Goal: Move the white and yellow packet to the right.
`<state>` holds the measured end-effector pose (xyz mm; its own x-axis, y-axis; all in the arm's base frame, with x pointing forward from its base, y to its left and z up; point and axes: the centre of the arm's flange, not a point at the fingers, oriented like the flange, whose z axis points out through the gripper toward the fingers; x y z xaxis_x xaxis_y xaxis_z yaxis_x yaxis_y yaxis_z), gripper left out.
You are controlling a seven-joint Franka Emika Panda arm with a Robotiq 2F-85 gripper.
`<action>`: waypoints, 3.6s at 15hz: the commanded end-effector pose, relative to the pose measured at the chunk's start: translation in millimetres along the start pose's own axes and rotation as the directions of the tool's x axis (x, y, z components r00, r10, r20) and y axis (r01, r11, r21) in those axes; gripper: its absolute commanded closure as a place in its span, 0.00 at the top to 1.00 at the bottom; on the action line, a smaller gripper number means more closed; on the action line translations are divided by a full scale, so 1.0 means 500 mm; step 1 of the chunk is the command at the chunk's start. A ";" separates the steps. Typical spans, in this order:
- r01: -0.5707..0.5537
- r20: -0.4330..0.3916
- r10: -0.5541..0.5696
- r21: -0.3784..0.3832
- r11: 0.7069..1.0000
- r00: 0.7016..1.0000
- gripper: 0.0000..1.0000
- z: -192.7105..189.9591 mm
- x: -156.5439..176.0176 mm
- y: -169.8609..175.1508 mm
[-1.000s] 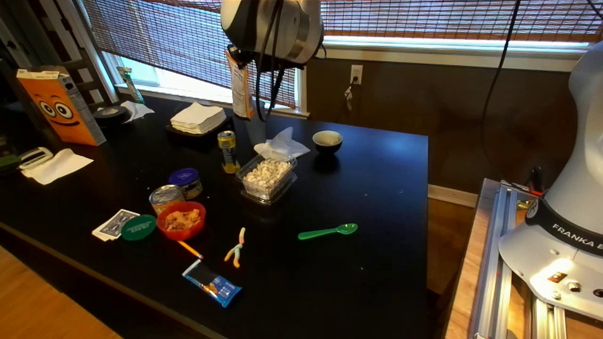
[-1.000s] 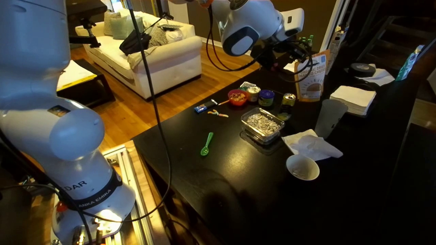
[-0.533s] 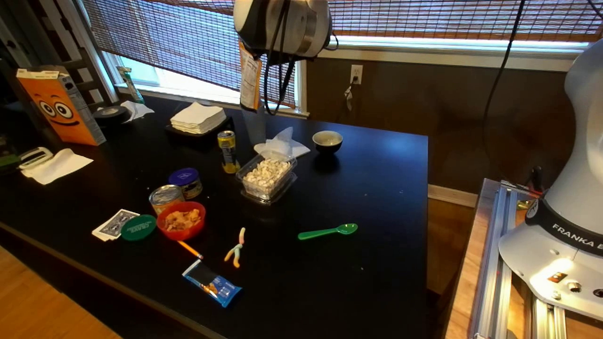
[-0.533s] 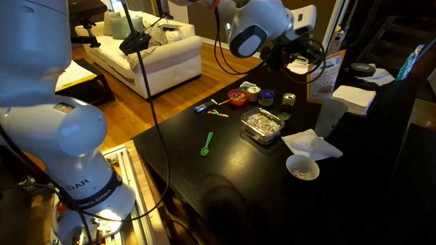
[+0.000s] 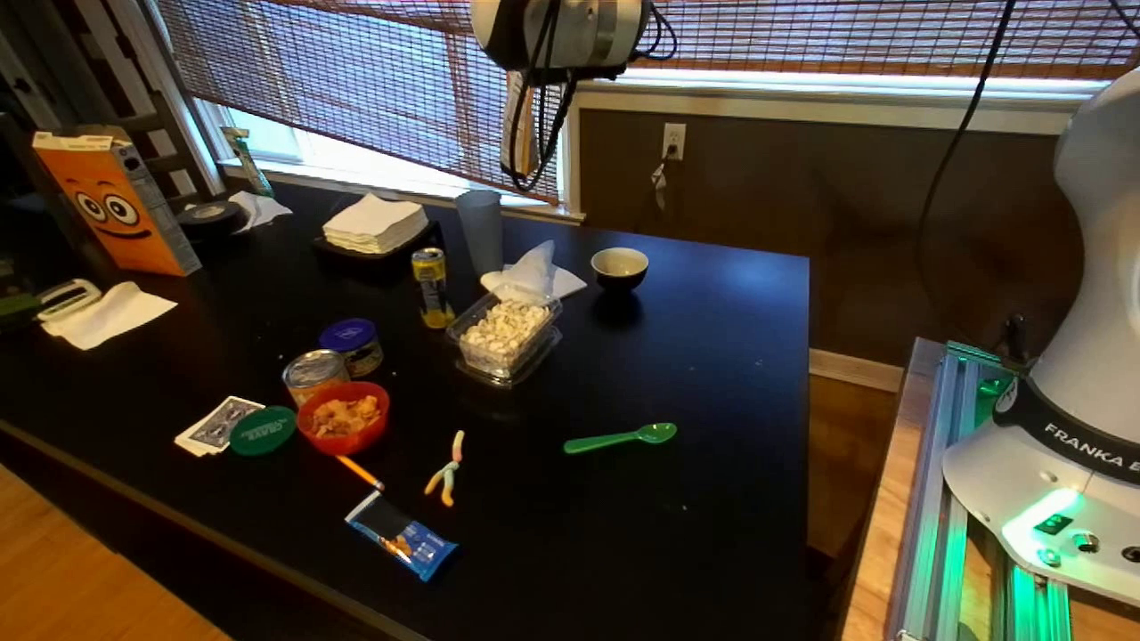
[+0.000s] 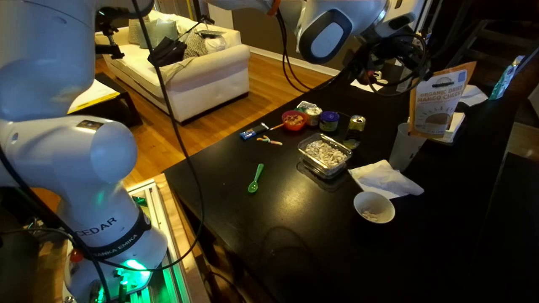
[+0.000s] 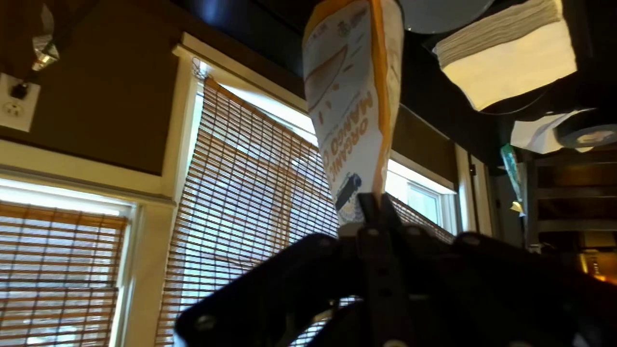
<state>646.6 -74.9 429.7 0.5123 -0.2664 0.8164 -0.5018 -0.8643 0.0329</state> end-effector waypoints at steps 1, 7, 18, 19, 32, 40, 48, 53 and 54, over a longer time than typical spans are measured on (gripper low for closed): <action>-0.105 0.051 0.110 -0.097 0.990 0.993 0.00 0.058 0.035 -0.012; -0.271 0.120 0.302 -0.223 0.936 0.946 0.00 0.175 0.034 0.034; -0.381 0.147 0.449 -0.341 0.859 0.881 0.00 0.352 0.019 0.114; -0.383 0.156 0.453 -0.341 0.859 0.878 0.00 0.362 0.017 0.119; -0.301 0.300 0.425 -0.380 0.875 0.854 0.00 0.451 -0.067 0.170; -0.289 0.301 0.382 -0.310 0.906 0.874 0.46 0.370 -0.014 0.119; 0.028 0.475 0.092 -0.240 0.970 0.875 0.99 0.111 0.017 0.101; 0.175 0.496 -0.037 -0.234 0.956 0.867 1.00 0.137 0.032 0.136; 0.178 0.504 -0.039 -0.232 0.956 0.863 1.00 0.129 0.029 0.155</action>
<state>660.1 -173.6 407.0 0.8123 -0.4117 0.4131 -0.5505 -0.7752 0.3098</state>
